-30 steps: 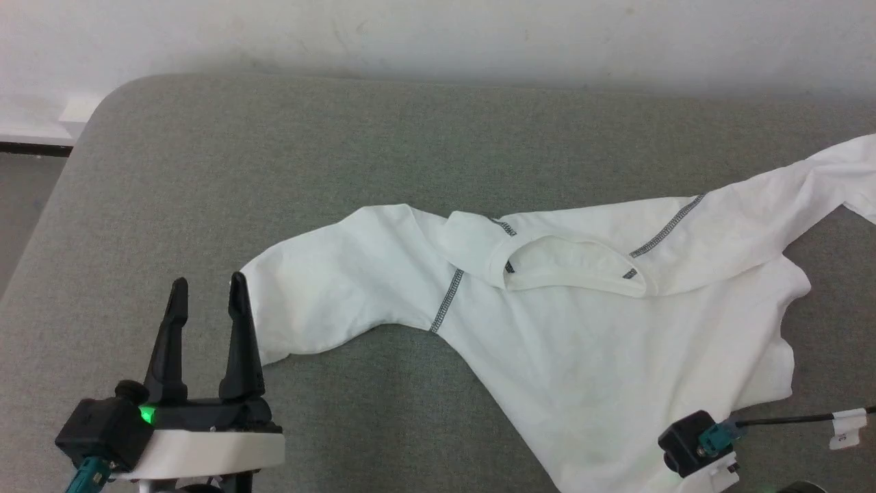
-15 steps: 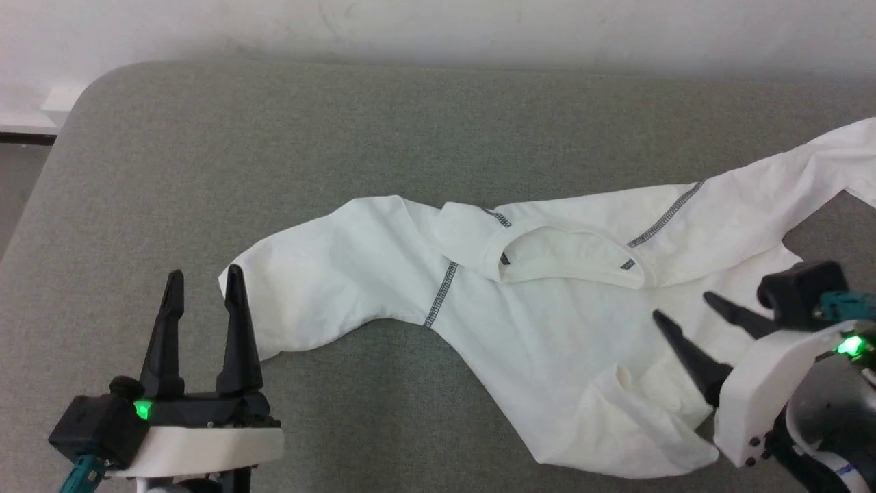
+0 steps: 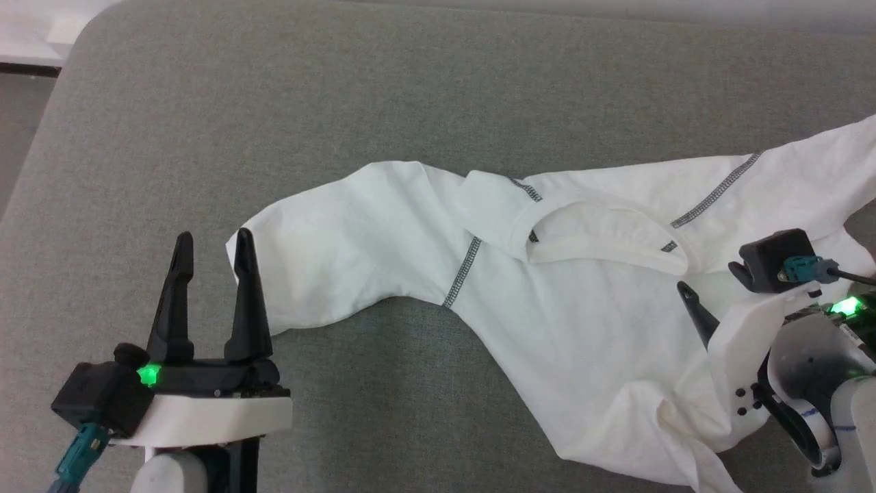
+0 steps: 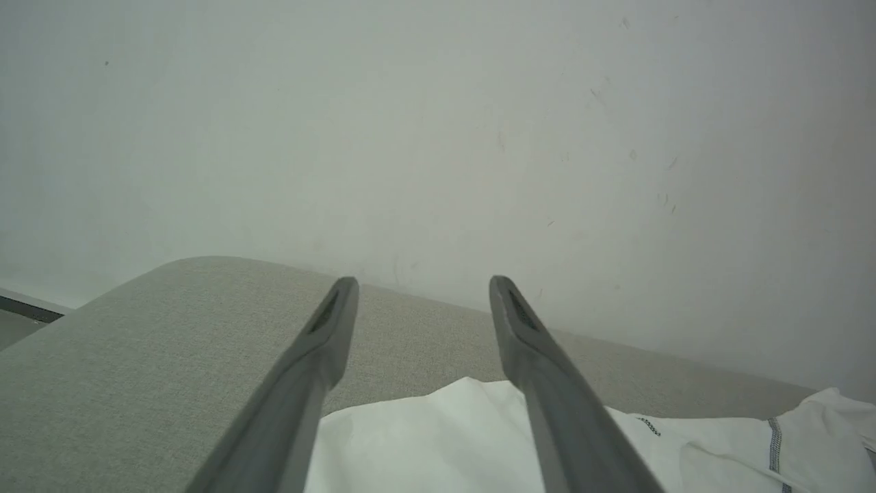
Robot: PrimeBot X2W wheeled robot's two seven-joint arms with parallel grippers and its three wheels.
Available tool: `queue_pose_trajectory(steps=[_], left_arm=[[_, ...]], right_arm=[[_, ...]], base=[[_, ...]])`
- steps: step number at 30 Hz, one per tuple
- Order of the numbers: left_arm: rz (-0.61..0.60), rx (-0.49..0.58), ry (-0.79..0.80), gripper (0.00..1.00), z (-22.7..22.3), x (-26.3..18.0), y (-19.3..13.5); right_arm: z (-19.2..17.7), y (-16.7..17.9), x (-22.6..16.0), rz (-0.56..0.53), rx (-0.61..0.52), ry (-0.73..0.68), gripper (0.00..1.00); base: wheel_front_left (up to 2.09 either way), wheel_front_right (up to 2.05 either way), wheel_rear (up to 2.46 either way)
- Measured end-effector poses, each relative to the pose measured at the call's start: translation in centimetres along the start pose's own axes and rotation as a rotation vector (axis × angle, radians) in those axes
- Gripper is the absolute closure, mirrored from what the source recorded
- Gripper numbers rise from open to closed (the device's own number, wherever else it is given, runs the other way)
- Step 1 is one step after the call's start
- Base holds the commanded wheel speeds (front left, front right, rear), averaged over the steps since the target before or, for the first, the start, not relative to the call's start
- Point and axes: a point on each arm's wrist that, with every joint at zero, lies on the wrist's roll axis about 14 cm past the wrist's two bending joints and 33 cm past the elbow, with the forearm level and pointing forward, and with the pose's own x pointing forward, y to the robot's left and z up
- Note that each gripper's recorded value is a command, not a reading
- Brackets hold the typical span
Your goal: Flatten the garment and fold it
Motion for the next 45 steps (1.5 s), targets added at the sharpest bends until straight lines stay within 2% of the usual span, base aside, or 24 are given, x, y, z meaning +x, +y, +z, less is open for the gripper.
queue_pose_trajectory(steps=[7, 8, 9, 10, 11, 16, 19, 27, 32, 36, 39, 40, 41, 42, 45], left_arm=[[0.032, 0.021, 0.021, 0.00, -0.7, 0.1, 1.1], [0.036, 0.023, 0.024, 0.00, -0.8, 0.1, 1.3], [0.038, 0.025, 0.027, 0.00, -0.9, 0.1, 1.4], [0.040, 0.026, 0.030, 0.00, -0.9, 0.1, 1.4], [0.041, 0.026, 0.031, 0.00, -1.0, 0.1, 1.4], [0.043, 0.020, 0.028, 0.00, -0.9, 0.0, 1.4], [0.040, 0.014, 0.021, 0.00, -0.6, 0.0, 1.3], [0.043, -0.008, 0.034, 0.00, -0.9, -0.3, 1.2], [0.049, -0.013, 0.044, 0.00, -1.4, 0.2, 1.3], [0.056, -0.012, 0.061, 0.00, -2.0, 0.5, 1.6], [0.066, -0.009, 0.076, 0.00, -2.4, 0.6, 1.9], [0.069, -0.008, 0.080, 0.00, -2.6, 0.7, 2.0], [0.074, -0.007, 0.086, 0.00, -2.8, 0.7, 2.1], [0.077, -0.004, 0.092, 0.00, -3.0, 0.7, 2.3], [0.087, 0.002, 0.106, 0.00, -3.5, 0.9, 2.6]], right_arm=[[-0.9, 0.6, 3.5, 0.032, -0.018, 0.034, 0.00], [-1.2, 0.6, 3.9, 0.035, -0.016, 0.044, 0.12], [-1.4, 0.6, 4.1, 0.032, -0.016, 0.050, 0.60], [-1.5, 0.5, 4.4, 0.028, -0.020, 0.054, 0.78], [-1.3, 0.3, 4.6, 0.023, -0.025, 0.045, 1.00], [0.5, 0.2, 4.9, 0.014, -0.037, -0.026, 1.00], [3.2, 0.0, 4.5, 0.010, -0.065, -0.103, 1.00], [11.0, -2.3, 5.3, -0.044, -0.283, -0.187, 1.00], [14.8, -3.8, 8.1, -0.089, -0.393, -0.171, 1.00], [15.4, -4.6, 11.4, -0.107, -0.400, -0.131, 1.00], [15.6, -4.0, 13.8, -0.092, -0.393, -0.144, 0.98], [15.8, -3.7, 14.5, -0.088, -0.393, -0.160, 0.87], [15.8, -3.5, 15.3, -0.084, -0.393, -0.169, 0.25], [15.6, -3.2, 16.0, -0.079, -0.390, -0.171, 0.00], [14.1, -2.1, 18.1, -0.049, -0.378, -0.149, 0.00]], base=[[0.00, 0.00, 0.00], [0.00, 0.00, 0.00], [0.00, 0.00, 0.00], [0.00, 0.00, 0.00], [0.00, 0.00, 0.00], [0.00, 0.00, 0.00], [0.00, 0.00, 0.00], [0.00, 0.00, 0.00], [0.00, 0.00, 0.00], [0.00, 0.00, 0.00], [0.00, 0.00, 0.00], [0.00, 0.00, 0.00], [0.00, 0.00, 0.00], [0.00, 0.00, 0.00], [0.00, 0.00, 0.00]])
